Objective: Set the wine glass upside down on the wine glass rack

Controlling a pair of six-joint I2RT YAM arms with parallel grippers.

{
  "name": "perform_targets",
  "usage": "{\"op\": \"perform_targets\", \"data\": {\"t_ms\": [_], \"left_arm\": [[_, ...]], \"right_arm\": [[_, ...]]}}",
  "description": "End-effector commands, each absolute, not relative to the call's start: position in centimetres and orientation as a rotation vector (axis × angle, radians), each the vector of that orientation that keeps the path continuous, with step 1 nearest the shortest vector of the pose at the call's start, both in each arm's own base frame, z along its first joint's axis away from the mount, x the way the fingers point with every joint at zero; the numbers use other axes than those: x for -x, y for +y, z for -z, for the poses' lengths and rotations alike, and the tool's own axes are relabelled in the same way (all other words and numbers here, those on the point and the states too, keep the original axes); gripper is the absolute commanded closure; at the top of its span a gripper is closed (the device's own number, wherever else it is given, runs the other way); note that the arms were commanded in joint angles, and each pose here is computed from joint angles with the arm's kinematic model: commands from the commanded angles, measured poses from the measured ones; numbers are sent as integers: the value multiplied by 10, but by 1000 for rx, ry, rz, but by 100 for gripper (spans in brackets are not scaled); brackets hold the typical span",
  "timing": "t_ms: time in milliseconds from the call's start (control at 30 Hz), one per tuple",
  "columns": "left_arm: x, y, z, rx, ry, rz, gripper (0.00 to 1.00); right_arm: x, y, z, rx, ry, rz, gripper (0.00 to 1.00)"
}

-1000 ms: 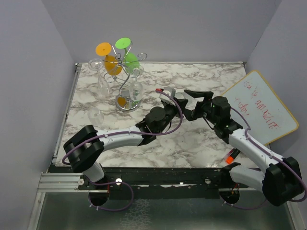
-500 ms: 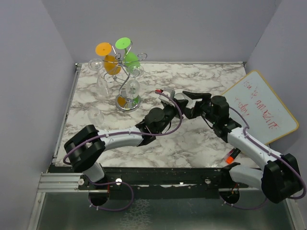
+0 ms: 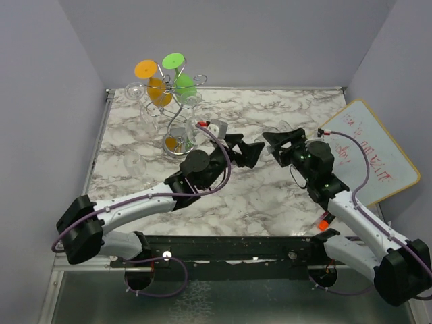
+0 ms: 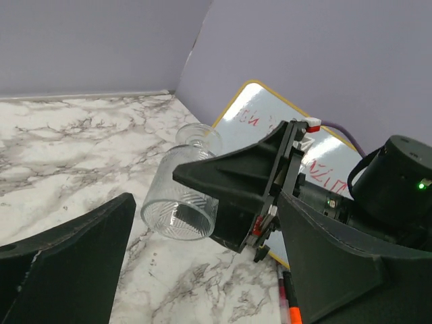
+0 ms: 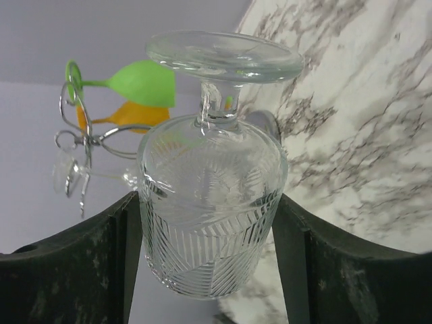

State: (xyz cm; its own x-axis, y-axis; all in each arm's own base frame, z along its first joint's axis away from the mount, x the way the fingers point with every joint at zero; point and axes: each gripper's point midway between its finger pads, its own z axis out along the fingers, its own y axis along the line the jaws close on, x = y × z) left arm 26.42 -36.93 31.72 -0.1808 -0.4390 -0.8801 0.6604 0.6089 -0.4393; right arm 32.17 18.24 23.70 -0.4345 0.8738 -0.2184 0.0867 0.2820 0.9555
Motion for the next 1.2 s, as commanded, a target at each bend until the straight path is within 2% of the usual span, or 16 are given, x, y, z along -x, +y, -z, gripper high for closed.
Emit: {"op": "perform_targets", "data": {"t_ms": [0, 333, 500, 633, 867, 1067, 1167], "left_arm": [[-249, -356, -332, -236, 1557, 1018, 12], [-239, -357, -365, -337, 1591, 1053, 1], [-235, -362, -382, -298, 1672, 1268, 1], [-244, -352, -385, -148, 1728, 1503, 1], [-243, -355, -384, -93, 1778, 1753, 11], [-264, -354, -386, -33, 1782, 1713, 31], [-276, -353, -375, 28, 1811, 1666, 35]], "right_arm": [[-317, 165, -262, -412, 1634, -971, 63], [-284, 178, -296, 347, 1396, -701, 68], [-271, 194, -301, 648, 1257, -621, 71], [-265, 199, -305, 722, 1146, -596, 71], [-296, 194, -304, 827, 1106, -365, 73], [-302, 199, -309, 866, 1055, -337, 74], [-299, 200, -313, 850, 1020, -356, 74]]}}
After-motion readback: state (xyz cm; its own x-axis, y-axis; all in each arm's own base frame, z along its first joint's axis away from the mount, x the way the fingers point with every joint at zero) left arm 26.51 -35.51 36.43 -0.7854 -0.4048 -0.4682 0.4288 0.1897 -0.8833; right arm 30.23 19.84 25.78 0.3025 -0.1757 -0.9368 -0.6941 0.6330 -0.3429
